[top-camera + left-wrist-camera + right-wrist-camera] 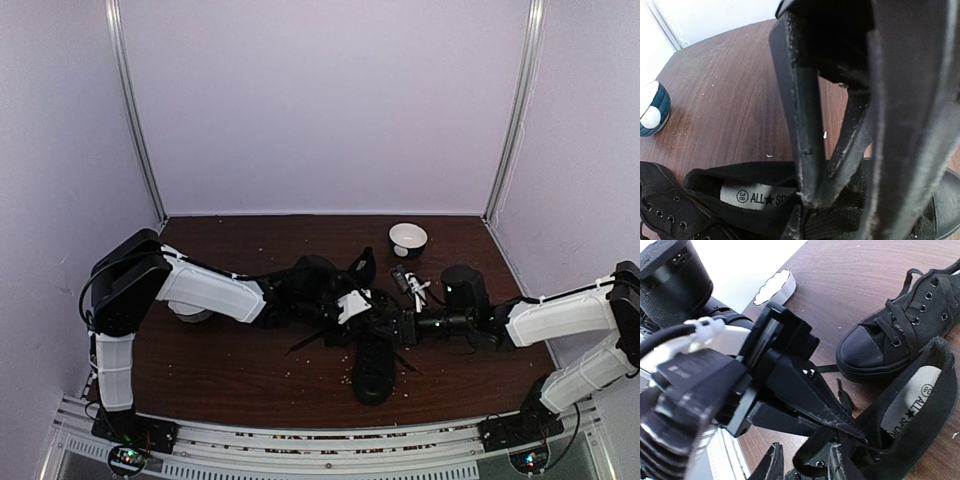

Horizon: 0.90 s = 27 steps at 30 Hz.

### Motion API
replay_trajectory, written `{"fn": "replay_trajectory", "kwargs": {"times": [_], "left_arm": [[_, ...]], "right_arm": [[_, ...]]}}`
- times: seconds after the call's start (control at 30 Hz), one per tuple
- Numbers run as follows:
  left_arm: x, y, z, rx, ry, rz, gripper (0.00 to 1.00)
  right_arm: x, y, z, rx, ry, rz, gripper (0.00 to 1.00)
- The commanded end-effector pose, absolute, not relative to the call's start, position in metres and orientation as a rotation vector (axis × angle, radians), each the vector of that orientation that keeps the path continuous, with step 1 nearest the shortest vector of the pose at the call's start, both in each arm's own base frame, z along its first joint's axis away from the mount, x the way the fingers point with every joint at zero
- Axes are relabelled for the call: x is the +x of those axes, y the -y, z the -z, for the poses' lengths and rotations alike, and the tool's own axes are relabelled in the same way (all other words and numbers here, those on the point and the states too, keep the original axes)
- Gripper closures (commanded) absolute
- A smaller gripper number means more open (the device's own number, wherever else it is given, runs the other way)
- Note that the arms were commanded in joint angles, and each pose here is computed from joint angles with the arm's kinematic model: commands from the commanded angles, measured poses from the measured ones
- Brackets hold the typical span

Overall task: Tie the shoes
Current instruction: Tie the loops with the shoelace on the shoe.

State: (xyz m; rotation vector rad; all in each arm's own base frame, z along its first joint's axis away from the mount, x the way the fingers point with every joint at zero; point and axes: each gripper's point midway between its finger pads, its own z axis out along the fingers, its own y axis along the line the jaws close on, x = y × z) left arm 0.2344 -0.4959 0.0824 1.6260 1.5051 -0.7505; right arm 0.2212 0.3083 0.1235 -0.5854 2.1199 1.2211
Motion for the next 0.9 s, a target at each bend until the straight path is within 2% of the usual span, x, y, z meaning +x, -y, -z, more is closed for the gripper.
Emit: {"fn": "replay_trajectory", "kwargs": {"times": [0.0,0.13,0.27,0.4,0.47,0.6,0.87], "left_arm": [[0.237,0.502,-0.106,1.595,-1.453,0.778,1.0],[0.237,0.503,-0.106,1.597,-1.454,0.779,1.0],[0.238,0.503,-0.106,1.597,-1.454,0.779,1.0],[0.237,0.503,-0.105,1.6,-1.456,0.779,1.0],[0.238,0.502,-0.105,1.601,-1.455,0.775,1.0],[0.239,0.501,-0.103,1.604,-1.453,0.753,0.9],[0.237,0.501,-0.101,1.615,-1.438,0.752,0.86]], "right_arm": [[0.222,-0.309,-0.121,-0.578,-2.098,-1.189,0.71],[0.217,-0.314,-0.113,-0.611,-2.119,-1.179,0.74],[0.218,-0.317,-0.109,-0.617,-2.133,-1.172,0.84],[0.217,-0.317,-0.115,-0.624,-2.123,-1.175,1.0],[0.217,-0.318,-0.123,-0.628,-2.11,-1.193,1.0],[0.222,-0.319,-0.14,-0.587,-2.079,-1.24,1.0],[0.231,-0.322,-0.154,-0.55,-2.06,-1.274,1.0]]}}
